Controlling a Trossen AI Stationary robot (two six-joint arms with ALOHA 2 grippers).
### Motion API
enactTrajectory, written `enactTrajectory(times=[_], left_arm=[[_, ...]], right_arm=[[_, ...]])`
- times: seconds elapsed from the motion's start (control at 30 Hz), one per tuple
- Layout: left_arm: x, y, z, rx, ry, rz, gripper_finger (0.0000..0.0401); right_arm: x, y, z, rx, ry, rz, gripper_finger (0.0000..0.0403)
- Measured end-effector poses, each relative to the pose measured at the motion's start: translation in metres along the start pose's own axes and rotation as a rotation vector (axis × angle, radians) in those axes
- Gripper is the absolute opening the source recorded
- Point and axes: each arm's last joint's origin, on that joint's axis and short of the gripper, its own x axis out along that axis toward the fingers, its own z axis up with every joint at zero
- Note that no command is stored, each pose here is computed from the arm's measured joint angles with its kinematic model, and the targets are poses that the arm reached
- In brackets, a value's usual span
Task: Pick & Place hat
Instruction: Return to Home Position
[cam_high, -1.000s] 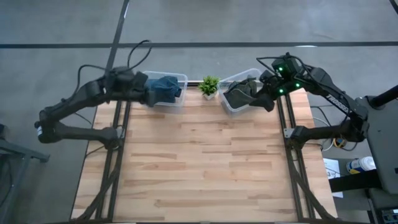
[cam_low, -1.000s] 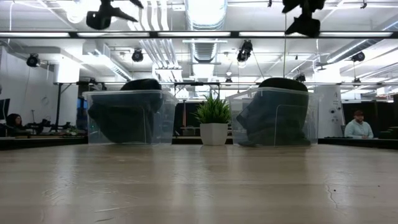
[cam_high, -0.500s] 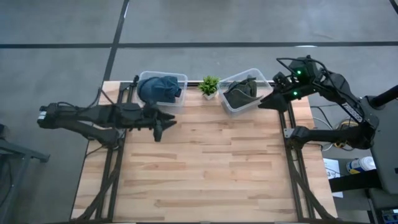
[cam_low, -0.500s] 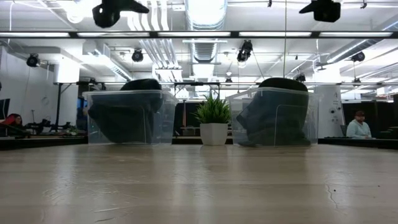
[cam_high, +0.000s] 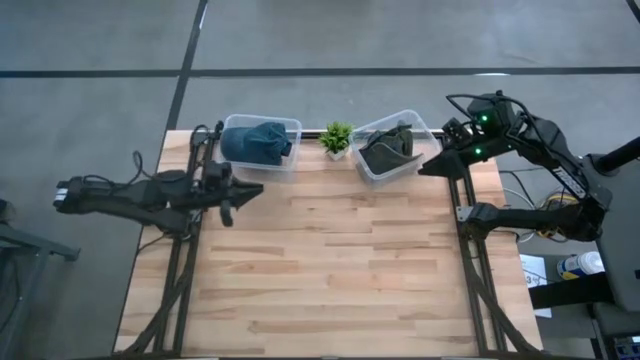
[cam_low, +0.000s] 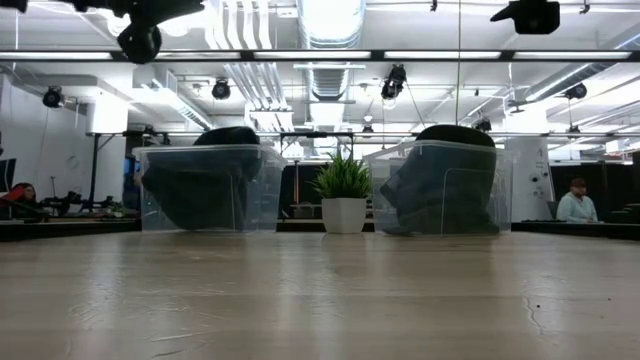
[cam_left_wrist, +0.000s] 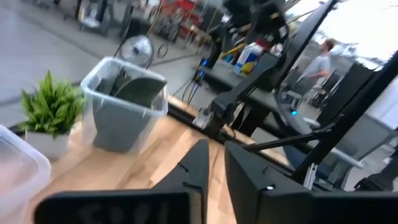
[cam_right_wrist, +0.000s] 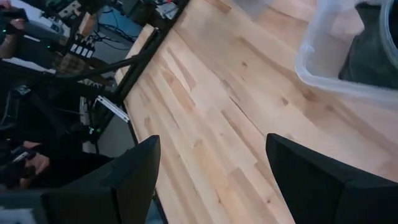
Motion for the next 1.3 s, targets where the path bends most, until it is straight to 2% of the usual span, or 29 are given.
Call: enactTrajectory(times=[0.17,0.27,0.6,0.67,0.83,1.07,1.2,1.3], left_arm=[[-0.013,0.011,-0.019,-0.005,-0.065,-0.100,0.0005],[-0.017,0.020,-0.035,-0.025,-0.105,-0.158,0.0002],[-0.033,0.045,-0.077,-0.107,-0.376,-0.327,0.0000],[-0.037,0.048,-0.079,-0.118,-0.423,-0.350,0.0000],[-0.041,0.047,-0.076,-0.048,-0.456,-0.364,0.0000],[-0.050,0.046,-0.074,0.035,-0.484,-0.452,0.0000],[-0.056,0.047,-0.073,0.088,-0.515,-0.457,0.0000],[-0.055,0.048,-0.076,0.106,-0.485,-0.448,0.0000]], right_arm=[[0.003,-0.002,0.002,0.037,0.017,-0.010,0.0286],[0.005,-0.002,0.003,0.038,0.019,-0.012,0.0286],[0.009,-0.004,0.005,0.016,0.031,-0.020,0.0286],[0.009,-0.004,0.005,0.014,0.030,-0.019,0.0286],[0.009,-0.004,0.005,0.012,0.030,-0.020,0.0286],[0.010,-0.005,0.006,0.016,0.025,-0.033,0.0286],[0.011,-0.005,0.007,0.019,0.024,-0.044,0.0286],[0.012,-0.006,0.008,0.019,0.025,-0.044,0.0286]])
